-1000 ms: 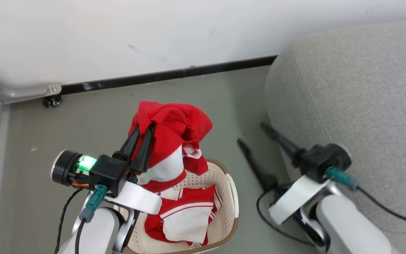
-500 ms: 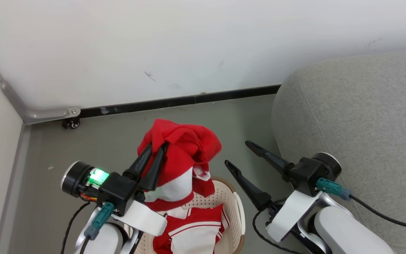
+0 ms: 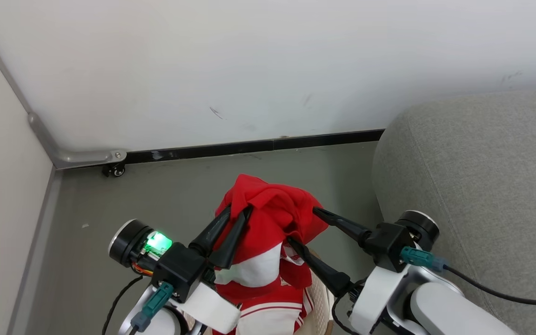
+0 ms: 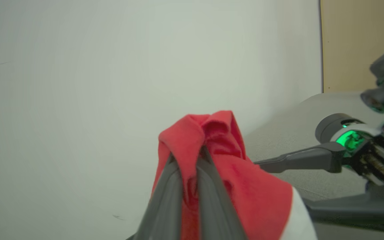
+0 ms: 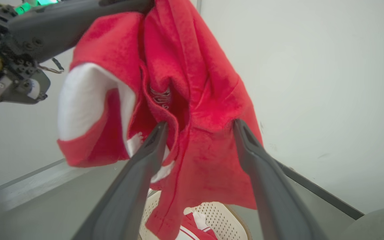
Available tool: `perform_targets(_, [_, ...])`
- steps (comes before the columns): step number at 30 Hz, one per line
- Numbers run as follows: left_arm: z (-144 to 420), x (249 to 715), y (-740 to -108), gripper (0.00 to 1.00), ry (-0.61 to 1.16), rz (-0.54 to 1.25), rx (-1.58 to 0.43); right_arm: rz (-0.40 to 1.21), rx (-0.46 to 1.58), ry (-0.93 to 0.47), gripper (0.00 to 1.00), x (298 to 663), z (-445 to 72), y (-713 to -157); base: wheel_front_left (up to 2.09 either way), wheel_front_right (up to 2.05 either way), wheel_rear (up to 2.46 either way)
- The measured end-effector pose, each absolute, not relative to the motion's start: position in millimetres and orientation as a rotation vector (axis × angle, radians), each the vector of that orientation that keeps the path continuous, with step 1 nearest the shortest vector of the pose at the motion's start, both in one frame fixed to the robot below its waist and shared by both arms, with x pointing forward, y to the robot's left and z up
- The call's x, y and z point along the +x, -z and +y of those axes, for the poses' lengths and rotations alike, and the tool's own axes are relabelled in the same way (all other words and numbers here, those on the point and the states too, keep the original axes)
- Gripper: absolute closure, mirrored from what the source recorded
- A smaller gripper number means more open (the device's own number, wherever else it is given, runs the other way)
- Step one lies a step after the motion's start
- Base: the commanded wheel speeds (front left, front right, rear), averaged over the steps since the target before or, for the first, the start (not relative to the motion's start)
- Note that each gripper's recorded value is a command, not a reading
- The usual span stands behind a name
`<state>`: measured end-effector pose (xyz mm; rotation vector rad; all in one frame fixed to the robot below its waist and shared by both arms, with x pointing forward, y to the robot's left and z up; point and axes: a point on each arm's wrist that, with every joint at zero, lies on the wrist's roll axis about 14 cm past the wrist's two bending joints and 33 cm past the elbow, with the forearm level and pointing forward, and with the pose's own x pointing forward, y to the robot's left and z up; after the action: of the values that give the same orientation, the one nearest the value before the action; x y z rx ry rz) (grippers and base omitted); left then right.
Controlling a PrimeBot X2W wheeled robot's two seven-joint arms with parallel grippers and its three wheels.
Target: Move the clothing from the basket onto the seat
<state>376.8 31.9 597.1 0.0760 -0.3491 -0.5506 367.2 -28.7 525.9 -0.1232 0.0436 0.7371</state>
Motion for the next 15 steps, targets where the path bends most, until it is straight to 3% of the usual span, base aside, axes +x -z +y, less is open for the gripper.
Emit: perform_targets(15, [22.0,360.9,-598.8,1.00,0.602,-0.357,0.066,0.080,-0.185,-0.785,0.00,373.4,-19.7,-524.4,0.00,0.00,0.00])
